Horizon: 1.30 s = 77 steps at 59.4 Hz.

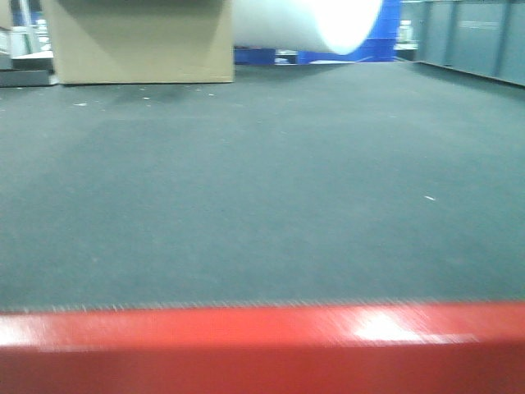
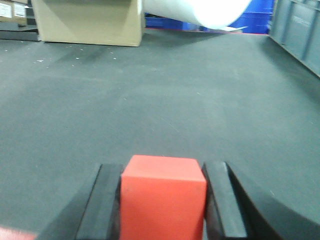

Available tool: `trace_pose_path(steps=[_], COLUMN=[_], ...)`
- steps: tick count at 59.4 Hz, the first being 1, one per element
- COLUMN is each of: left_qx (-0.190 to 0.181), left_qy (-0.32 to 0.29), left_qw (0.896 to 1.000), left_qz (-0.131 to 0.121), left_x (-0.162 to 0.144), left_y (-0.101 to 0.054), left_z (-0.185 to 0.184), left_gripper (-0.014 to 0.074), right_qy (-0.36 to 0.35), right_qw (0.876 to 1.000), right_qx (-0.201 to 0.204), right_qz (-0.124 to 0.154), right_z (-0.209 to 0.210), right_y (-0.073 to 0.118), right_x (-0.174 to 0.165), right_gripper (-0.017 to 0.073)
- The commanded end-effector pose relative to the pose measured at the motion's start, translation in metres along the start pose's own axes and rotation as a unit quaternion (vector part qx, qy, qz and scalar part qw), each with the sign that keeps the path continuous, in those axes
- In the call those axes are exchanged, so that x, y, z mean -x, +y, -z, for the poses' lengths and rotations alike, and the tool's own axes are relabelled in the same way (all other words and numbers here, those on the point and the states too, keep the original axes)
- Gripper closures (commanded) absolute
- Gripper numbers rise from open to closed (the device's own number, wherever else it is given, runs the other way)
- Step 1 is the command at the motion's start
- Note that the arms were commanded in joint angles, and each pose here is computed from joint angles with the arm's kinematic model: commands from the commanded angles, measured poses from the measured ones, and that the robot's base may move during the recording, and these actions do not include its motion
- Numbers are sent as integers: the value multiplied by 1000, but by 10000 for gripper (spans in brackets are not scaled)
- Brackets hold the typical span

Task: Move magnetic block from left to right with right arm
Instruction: 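Drive up to the second grey table holding the cube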

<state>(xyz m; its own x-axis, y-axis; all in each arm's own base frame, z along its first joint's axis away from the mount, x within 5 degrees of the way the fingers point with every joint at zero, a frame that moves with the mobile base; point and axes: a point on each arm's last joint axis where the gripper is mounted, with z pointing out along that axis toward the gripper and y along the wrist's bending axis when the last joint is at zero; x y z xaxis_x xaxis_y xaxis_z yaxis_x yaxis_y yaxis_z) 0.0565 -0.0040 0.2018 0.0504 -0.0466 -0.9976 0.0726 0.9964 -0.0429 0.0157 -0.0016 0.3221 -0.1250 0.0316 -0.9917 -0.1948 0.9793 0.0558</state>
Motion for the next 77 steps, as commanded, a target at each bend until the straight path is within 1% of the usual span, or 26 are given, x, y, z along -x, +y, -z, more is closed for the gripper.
trace_pose_path(steps=[1, 71, 77], left_qx=[-6, -6, -6], left_qy=[-45, -45, -45], left_qw=[999, 999, 999], left_qz=[3, 3, 3], left_x=[6, 6, 6], left_y=[-1, -1, -1], left_z=[1, 1, 1], left_gripper=[710, 710, 709], right_qy=[-48, -48, -57], right_qw=[999, 999, 998], right_qx=[2, 2, 3], right_qz=[10, 10, 10], right_z=[1, 1, 1], right_y=[1, 1, 1], right_x=[15, 15, 17], right_gripper=[355, 355, 355])
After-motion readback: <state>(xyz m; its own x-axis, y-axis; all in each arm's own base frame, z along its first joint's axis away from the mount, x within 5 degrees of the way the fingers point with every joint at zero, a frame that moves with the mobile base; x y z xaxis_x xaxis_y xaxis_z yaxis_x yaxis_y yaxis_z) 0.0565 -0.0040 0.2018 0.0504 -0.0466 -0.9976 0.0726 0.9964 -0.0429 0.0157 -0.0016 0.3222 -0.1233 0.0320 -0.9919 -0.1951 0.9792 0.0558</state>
